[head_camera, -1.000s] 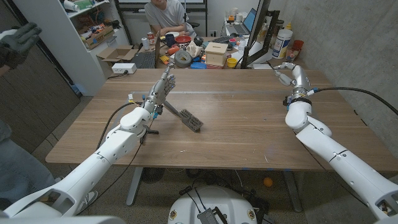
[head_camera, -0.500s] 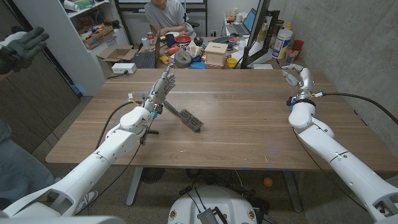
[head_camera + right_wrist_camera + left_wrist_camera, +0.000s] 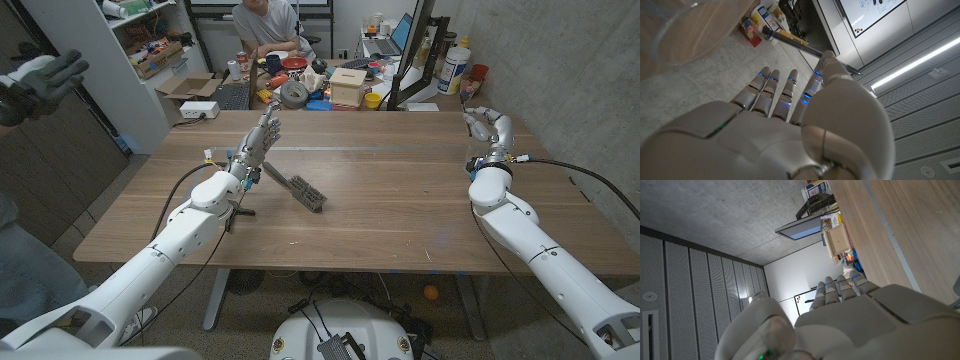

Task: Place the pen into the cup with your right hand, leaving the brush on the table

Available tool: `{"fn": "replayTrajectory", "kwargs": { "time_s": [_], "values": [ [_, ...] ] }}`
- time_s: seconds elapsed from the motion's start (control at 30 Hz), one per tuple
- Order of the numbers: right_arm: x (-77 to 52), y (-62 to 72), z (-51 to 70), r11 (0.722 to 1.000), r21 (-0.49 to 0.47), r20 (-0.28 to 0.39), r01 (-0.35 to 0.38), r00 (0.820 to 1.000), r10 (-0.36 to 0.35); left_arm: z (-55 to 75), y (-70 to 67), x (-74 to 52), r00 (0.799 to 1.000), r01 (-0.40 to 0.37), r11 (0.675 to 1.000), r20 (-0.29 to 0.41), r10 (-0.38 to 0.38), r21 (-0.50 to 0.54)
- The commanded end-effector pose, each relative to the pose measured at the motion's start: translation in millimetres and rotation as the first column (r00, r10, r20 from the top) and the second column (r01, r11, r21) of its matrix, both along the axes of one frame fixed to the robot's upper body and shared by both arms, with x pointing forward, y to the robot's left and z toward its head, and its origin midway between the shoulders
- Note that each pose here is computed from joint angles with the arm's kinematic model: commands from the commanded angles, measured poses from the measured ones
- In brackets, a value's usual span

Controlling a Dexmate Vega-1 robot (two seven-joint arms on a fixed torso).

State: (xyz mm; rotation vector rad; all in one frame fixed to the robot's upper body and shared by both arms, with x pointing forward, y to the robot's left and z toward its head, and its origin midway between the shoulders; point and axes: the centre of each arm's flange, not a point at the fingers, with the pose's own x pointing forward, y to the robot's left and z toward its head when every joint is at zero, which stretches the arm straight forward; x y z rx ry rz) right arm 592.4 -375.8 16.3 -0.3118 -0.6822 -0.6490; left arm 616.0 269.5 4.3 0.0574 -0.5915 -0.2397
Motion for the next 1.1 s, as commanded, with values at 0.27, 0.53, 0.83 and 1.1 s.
{"fn": "replayTrajectory", "kwargs": {
  "time_s": [0.27, 0.53, 0.83, 1.1],
  "values": [
    [7.9, -27.5, -11.7, 0.996, 0.091, 0.003, -0.005, 1.000, 0.004, -1.1, -3.3, -2.4, 1.000, -0.001, 1.000, -0.002, 0.001, 0.011],
    [14.4, -32.7, -21.0, 0.992, 0.126, -0.008, -0.009, 1.000, 0.010, -0.8, -3.4, -3.7, 1.000, -0.009, 1.000, -0.001, 0.009, 0.012],
    [23.7, -36.2, -31.2, 0.990, 0.142, -0.006, -0.004, 1.000, 0.005, 2.2, -6.2, -5.1, 1.000, -0.011, 1.000, 0.000, 0.011, 0.028],
    [26.9, -41.8, -39.4, 0.986, 0.168, 0.001, 0.005, 1.000, -0.005, 1.7, -4.9, -7.8, 1.000, -0.020, 0.999, 0.000, 0.020, 0.027]
  ]
}}
